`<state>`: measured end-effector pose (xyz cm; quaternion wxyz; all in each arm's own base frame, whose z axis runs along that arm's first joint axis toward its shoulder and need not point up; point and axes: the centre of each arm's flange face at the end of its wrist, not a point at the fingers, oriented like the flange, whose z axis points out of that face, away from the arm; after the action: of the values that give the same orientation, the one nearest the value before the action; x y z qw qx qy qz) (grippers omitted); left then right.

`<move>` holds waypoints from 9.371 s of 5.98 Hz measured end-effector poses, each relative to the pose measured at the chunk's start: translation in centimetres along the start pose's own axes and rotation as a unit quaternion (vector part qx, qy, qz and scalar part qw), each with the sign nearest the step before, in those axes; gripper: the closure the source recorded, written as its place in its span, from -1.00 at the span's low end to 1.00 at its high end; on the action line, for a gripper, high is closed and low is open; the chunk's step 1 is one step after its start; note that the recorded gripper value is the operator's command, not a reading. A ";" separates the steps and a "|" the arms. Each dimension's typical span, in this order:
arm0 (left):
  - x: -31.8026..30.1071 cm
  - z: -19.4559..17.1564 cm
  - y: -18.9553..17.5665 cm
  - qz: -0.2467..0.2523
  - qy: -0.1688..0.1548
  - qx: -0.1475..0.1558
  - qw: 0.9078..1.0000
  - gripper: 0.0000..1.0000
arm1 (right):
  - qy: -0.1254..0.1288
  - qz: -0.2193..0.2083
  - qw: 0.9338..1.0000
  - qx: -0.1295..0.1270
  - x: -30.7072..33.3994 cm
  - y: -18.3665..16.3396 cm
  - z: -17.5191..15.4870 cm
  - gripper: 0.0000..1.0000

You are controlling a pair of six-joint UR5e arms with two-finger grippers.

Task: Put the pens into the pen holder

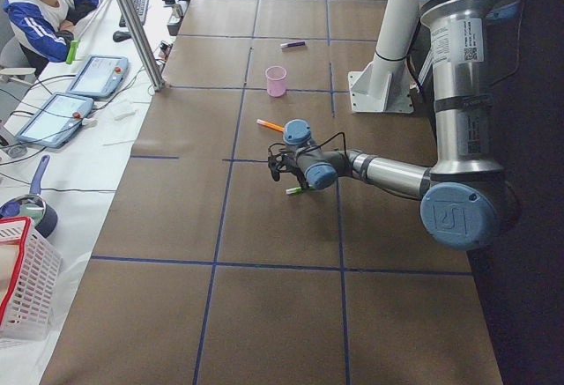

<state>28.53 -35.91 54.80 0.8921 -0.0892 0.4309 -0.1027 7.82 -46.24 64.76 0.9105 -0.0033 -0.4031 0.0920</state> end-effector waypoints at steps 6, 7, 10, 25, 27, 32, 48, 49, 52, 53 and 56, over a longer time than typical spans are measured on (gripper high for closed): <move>0.0 0.4 -0.7 0.017 -0.005 0.011 1.000 -0.11 | 0.001 0.001 1.000 -0.001 0.2 0.0 0.2 -1.00; 0.2 0.9 -1.0 0.018 -0.008 0.016 1.000 -0.11 | 0.001 0.001 1.000 -0.001 0.2 0.0 0.2 -1.00; 0.1 1.7 -1.8 0.019 -0.015 0.023 0.999 0.69 | 0.002 0.001 1.000 -0.001 0.2 0.0 0.2 -1.00; 38.6 -14.4 4.0 0.467 0.256 0.367 0.762 1.00 | 0.005 0.003 1.000 -0.004 0.7 0.6 0.4 -1.00; 40.1 -10.8 4.6 0.437 0.284 0.440 0.732 1.00 | 0.006 0.002 1.000 -0.004 0.6 0.6 0.5 -1.00; 40.0 -1.8 6.0 0.411 0.289 0.464 0.730 0.95 | 0.007 0.000 1.000 -0.004 0.4 0.6 0.5 -1.00; 29.8 -9.0 -6.7 0.292 0.080 0.358 0.883 -1.00 | 0.003 -0.119 0.993 -0.016 6.1 1.1 11.7 -1.00; 27.7 -8.8 -8.0 0.291 0.068 0.307 0.904 -1.00 | 0.001 -0.127 0.992 -0.011 8.0 2.0 13.1 -1.00; 22.8 -7.2 -8.6 0.305 0.030 0.259 0.916 -1.00 | 0.004 -0.117 0.993 -0.010 9.5 2.5 14.2 -1.00; 22.5 -7.1 -8.6 0.305 0.028 0.256 0.917 -1.00 | 0.005 -0.111 0.994 -0.014 9.4 2.5 14.6 -1.00; 22.3 -6.9 -8.7 0.304 0.024 0.254 0.918 -1.00 | 0.017 -0.110 0.993 -0.037 9.4 2.4 16.8 -1.00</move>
<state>35.73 -50.53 36.04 0.8625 0.2779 0.4179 0.0652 1.22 -43.42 82.81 0.9212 0.0056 -0.3884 -0.0233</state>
